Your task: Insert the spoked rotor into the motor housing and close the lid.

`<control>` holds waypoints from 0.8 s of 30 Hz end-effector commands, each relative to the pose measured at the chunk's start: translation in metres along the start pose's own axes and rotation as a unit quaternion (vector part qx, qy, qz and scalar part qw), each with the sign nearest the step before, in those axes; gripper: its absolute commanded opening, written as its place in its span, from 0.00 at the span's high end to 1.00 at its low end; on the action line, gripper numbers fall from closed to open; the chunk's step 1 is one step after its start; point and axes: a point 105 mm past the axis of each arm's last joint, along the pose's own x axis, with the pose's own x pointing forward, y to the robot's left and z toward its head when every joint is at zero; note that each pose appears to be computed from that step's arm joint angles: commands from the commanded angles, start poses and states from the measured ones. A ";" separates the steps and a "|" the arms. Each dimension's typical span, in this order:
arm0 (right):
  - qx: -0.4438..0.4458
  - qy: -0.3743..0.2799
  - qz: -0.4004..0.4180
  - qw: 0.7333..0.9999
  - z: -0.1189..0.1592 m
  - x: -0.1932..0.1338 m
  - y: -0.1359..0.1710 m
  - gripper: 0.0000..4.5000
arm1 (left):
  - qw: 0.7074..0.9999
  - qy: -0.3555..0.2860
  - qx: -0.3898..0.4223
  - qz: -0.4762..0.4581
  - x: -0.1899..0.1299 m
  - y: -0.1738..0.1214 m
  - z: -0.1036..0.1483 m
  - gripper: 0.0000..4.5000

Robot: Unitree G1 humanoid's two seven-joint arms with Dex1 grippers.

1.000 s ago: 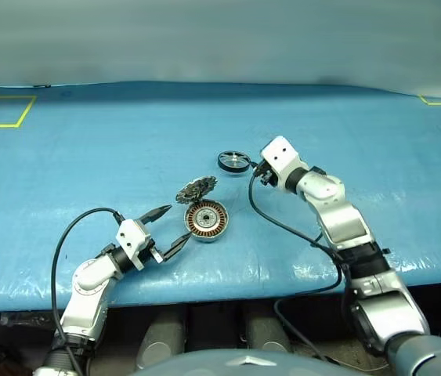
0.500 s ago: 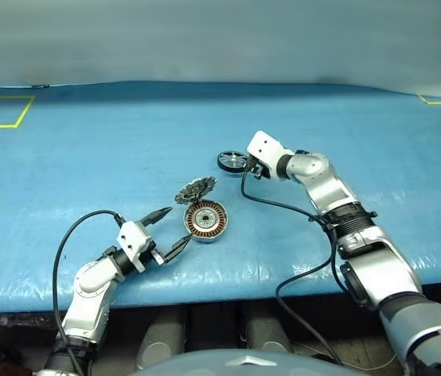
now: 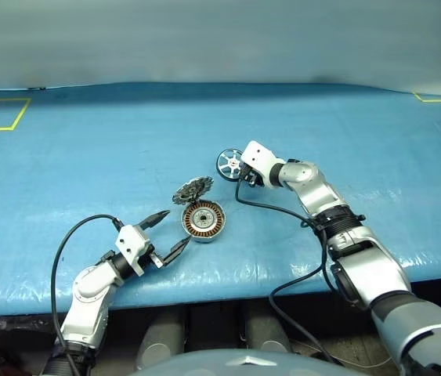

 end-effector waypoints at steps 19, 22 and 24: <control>0.153 -0.134 -0.171 0.964 0.009 -0.071 -0.018 1.00 | 0.999 -0.034 0.001 0.005 0.003 0.001 0.013 0.06; 0.187 -0.153 -0.170 0.955 0.009 -0.094 -0.009 1.00 | 0.998 -0.051 -0.020 -0.006 0.006 -0.002 0.017 0.06; 0.224 -0.161 -0.149 0.950 0.004 -0.111 0.003 1.00 | 0.998 -0.049 -0.028 -0.022 0.008 -0.005 0.017 0.06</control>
